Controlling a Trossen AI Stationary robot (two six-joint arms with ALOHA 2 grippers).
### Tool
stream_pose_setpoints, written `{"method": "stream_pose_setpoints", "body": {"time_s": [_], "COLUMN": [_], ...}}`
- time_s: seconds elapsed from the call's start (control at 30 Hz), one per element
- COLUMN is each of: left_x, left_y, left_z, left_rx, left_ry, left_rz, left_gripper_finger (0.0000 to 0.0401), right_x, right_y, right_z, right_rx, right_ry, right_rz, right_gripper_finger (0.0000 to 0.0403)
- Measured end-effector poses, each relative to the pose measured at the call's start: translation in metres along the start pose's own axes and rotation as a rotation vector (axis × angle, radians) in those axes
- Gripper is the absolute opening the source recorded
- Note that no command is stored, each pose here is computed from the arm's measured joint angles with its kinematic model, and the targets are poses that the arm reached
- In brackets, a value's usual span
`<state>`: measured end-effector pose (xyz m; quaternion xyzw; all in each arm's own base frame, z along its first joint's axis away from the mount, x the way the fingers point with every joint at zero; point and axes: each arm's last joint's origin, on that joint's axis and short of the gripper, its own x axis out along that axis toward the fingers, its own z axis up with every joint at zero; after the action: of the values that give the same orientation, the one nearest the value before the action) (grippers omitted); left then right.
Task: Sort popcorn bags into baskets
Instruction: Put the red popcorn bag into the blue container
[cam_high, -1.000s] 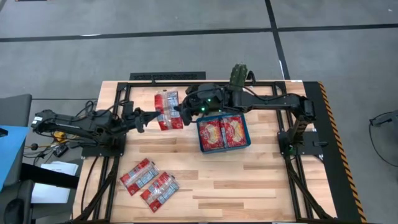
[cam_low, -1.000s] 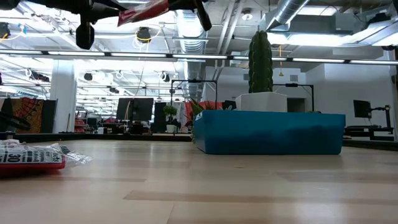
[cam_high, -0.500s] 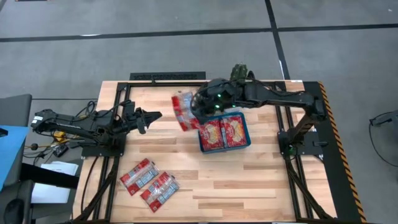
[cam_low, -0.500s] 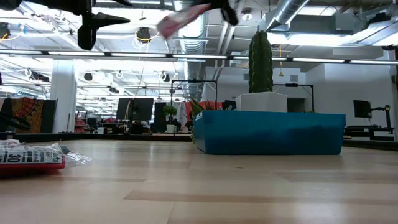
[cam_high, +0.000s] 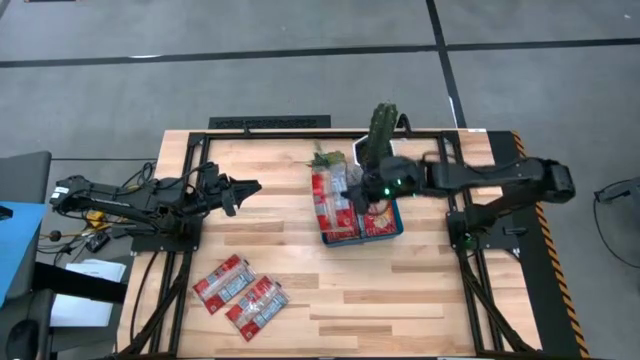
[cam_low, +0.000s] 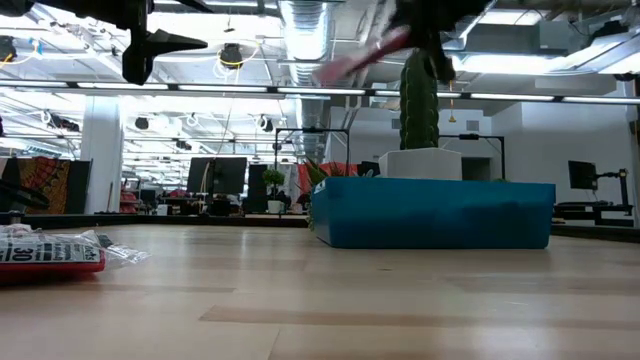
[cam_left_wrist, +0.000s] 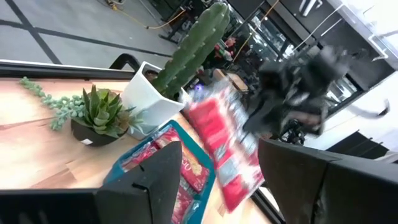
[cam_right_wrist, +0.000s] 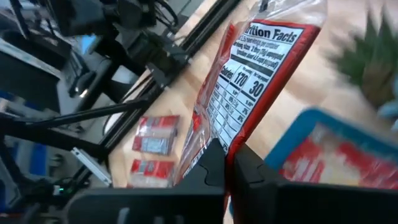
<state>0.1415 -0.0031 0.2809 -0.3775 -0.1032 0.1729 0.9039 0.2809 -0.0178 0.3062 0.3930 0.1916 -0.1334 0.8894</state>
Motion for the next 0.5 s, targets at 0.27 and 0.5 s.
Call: {"method": "stream_pose_setpoints", "body": {"time_s": [0.27, 0.5], "left_x": [0.0, 0.0], "left_y": [0.001, 0.005], "left_z": [-0.002, -0.006], "left_rx": [-0.016, -0.01], "left_ry": [0.023, 0.069], "left_rz": [-0.001, 0.038], "left_gripper_finger": [0.0199, 0.0199], "right_x": [0.019, 0.029], "right_y": [-0.047, -0.068], "right_z": [-0.046, -0.051], "right_rx": [0.084, 0.076], "right_ry": [0.001, 0.046], "right_rz": [-0.02, -0.056], "right_gripper_finger": [0.0016, 0.0012]}}
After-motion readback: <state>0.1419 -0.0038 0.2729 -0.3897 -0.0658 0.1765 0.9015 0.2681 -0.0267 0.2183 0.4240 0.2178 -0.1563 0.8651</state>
